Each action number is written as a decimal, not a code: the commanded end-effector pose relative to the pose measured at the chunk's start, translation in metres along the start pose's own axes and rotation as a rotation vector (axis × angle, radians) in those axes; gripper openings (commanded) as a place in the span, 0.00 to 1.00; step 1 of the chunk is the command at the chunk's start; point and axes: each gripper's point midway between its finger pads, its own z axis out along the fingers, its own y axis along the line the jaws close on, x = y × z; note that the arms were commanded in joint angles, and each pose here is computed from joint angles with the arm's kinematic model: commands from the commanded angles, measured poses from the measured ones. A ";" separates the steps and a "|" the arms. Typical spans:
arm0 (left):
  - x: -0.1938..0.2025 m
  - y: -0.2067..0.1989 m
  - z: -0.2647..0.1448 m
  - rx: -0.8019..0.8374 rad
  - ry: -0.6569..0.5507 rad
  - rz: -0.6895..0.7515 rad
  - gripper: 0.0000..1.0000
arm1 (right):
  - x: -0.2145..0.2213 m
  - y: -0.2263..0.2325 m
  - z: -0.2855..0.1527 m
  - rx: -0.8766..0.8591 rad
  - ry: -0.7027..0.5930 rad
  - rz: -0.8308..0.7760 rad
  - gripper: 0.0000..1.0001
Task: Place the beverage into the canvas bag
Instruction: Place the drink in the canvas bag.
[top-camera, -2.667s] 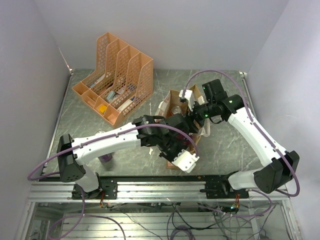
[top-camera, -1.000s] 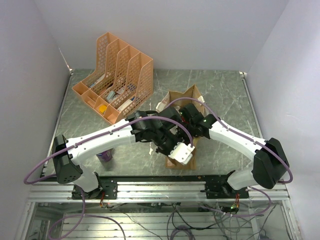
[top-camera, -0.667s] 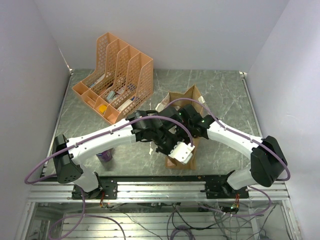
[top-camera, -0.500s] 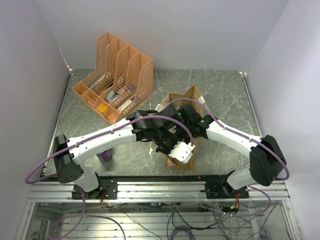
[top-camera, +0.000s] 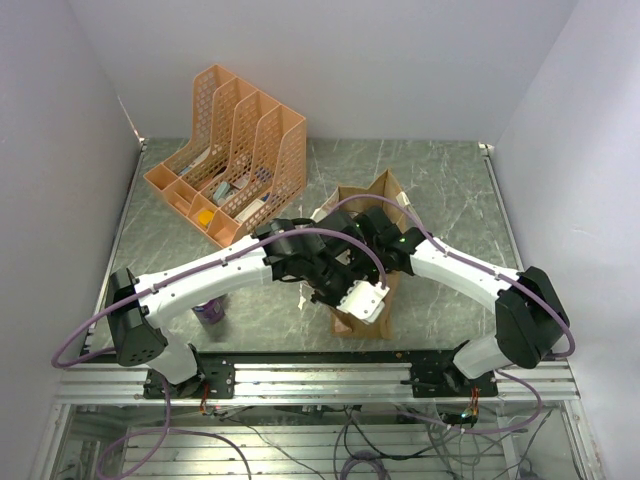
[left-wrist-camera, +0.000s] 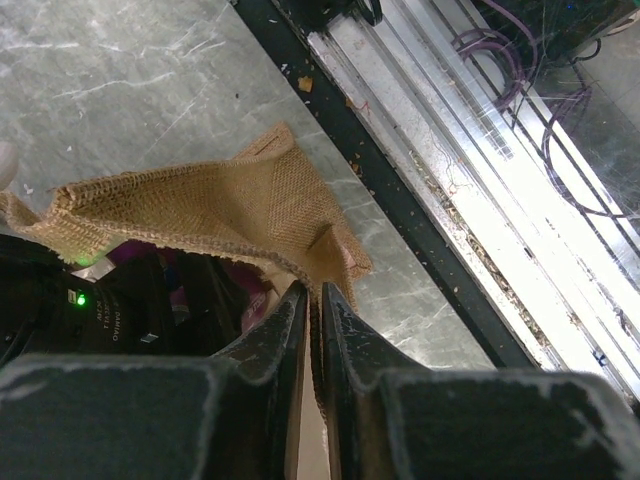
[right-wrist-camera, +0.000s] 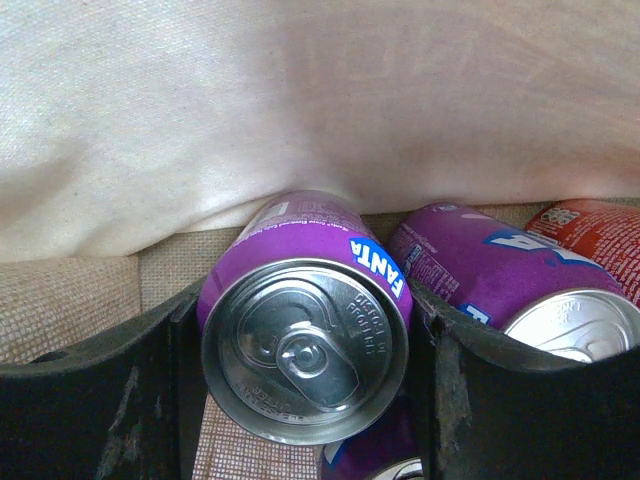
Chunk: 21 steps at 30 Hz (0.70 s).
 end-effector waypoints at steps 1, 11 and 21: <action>0.009 -0.003 0.001 0.018 0.019 -0.020 0.21 | 0.033 -0.002 0.025 -0.002 0.094 -0.026 0.52; 0.012 0.001 -0.001 0.011 0.018 -0.028 0.22 | 0.020 -0.003 0.017 -0.001 0.049 -0.018 0.73; 0.013 0.003 -0.002 0.006 0.024 -0.027 0.22 | 0.013 -0.005 0.013 0.004 0.030 -0.015 0.79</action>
